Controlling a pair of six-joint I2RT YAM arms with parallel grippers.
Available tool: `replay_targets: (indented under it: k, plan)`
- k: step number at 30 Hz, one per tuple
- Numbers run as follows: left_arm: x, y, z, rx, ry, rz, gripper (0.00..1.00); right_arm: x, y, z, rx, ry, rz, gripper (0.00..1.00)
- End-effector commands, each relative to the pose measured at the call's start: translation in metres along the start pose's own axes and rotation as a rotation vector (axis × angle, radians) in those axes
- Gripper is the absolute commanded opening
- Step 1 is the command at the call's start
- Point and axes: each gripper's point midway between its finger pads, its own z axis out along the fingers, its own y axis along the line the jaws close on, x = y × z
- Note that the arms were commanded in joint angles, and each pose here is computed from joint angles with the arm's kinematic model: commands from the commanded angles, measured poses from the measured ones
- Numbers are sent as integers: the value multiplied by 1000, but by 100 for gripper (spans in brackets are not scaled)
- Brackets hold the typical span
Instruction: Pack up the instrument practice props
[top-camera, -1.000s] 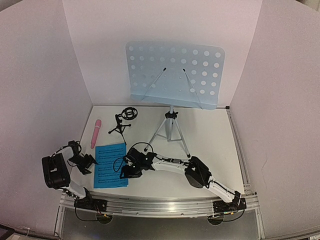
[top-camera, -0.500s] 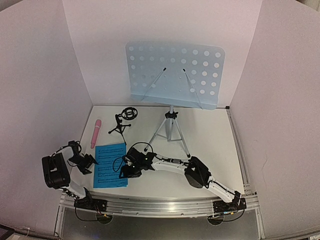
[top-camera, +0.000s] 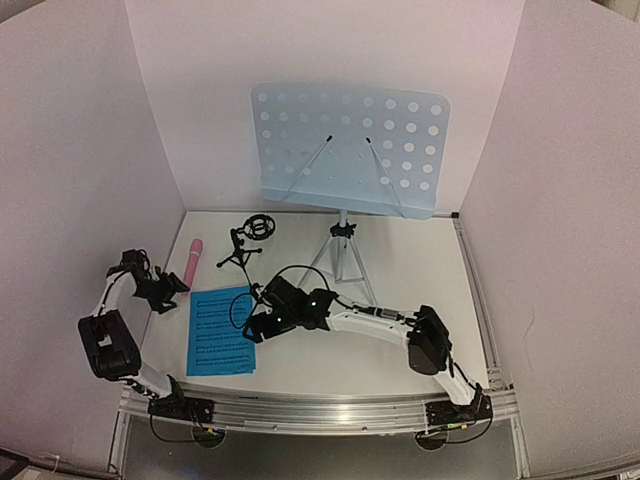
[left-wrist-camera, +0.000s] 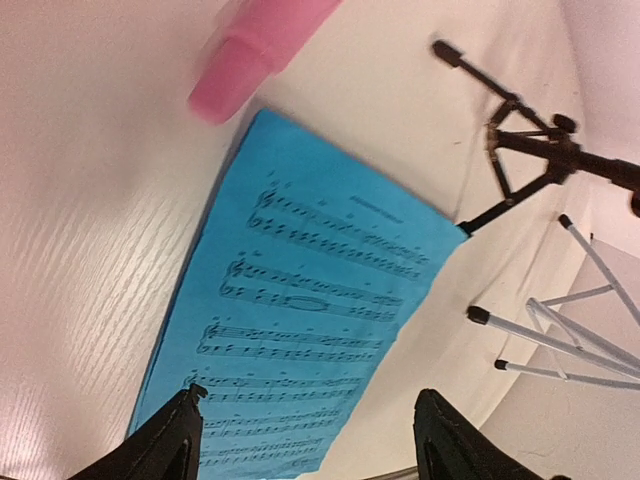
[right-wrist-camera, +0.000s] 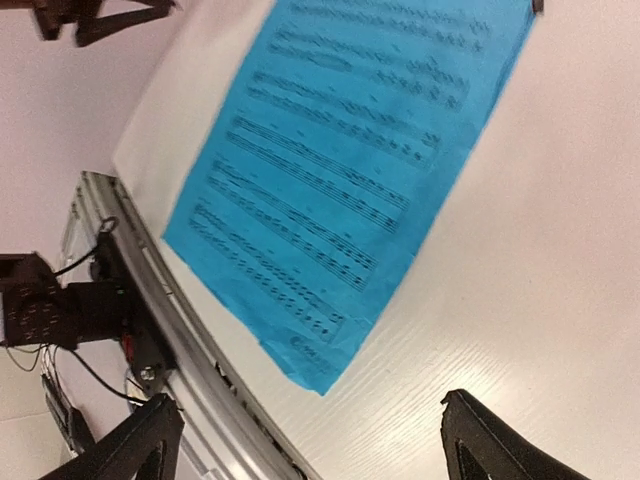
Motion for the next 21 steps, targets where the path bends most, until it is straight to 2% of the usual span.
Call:
replay_targets:
  k: [1, 6, 8, 10, 13, 16, 21]
  plan:
    - [-19, -59, -60, 127, -143, 207, 72, -24, 40, -76, -61, -117, -180, 90]
    - [-21, -107, -91, 267, -235, 369, 69, -4, 16, -109, 29, -128, -253, 91]
    - [-8, -139, -100, 330, -261, 492, 69, 1, 9, -133, 60, -154, -290, 92]
    - [15, -178, -114, 405, -329, 702, 69, 6, -7, -151, 94, -168, -285, 94]
    - [71, -232, -144, 619, -481, 1047, 71, 9, -41, -177, 144, -192, -213, 94]
    - [120, -262, -157, 801, -552, 1284, 71, 13, -71, -197, 207, -224, -168, 94]
    - [157, -312, -127, 889, -530, 1421, 73, 22, -106, -229, 245, -266, -97, 95]
